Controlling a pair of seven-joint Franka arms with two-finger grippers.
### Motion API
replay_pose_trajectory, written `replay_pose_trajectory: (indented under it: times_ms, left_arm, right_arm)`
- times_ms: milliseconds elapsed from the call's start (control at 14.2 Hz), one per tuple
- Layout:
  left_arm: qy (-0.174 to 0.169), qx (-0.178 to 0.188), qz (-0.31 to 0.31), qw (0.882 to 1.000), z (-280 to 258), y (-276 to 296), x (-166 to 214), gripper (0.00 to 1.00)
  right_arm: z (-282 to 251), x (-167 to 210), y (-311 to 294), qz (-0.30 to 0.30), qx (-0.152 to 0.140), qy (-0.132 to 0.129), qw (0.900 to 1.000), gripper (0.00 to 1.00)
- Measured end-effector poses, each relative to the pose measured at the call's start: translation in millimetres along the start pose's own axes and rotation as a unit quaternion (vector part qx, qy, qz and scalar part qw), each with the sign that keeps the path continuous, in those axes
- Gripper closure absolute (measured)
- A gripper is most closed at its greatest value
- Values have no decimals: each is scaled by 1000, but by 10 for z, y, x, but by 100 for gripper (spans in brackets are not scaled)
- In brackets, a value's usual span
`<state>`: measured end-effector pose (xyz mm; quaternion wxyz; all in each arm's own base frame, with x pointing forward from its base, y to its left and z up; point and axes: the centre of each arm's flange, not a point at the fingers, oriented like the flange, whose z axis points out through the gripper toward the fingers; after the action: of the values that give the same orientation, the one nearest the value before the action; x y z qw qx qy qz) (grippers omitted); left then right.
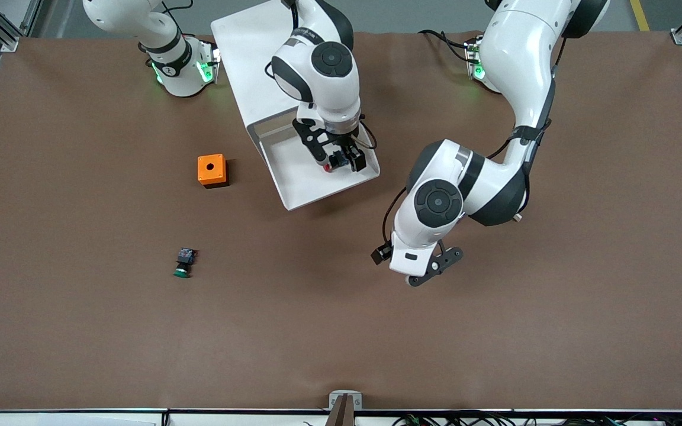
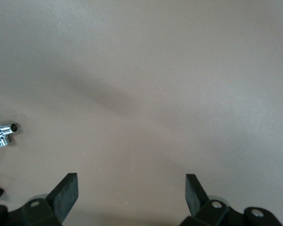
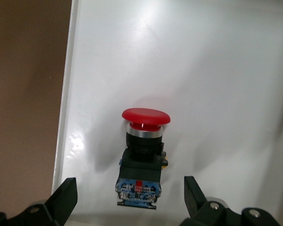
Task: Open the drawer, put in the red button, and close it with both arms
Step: 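Lower the red button into the drawer and open the right gripper, then withdraw the right gripper while the left gripper moves to the drawer front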
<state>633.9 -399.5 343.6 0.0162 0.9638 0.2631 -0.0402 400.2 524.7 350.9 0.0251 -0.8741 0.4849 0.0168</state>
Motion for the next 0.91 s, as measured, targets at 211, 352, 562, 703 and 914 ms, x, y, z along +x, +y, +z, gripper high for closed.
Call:
replay_pose_trajectory:
  times_ms: [211,352,562,703,914]
  left_arm:
    - [-1,1,2,1000,8,12,-27,0]
    - [-1,1,2,1000,11,15,-34,0]
    - [-1,1,2,1000,13,14,-34,0]
    - [-1,1,2,1000,14,14,-35,0]
    - [-1,1,2,1000,17,13,-35,0]
  right_arm:
    - [-3,19,-8,-17,1,2,1000,0]
    - [-12,53,-22,-41,-1,4,999,0]
    - [-121,184,-95,-76,-10,9,997,0]
    - [-237,353,-166,-98,-24,12,995,0]
    - [-409,722,-247,-140,-57,14,988,0]
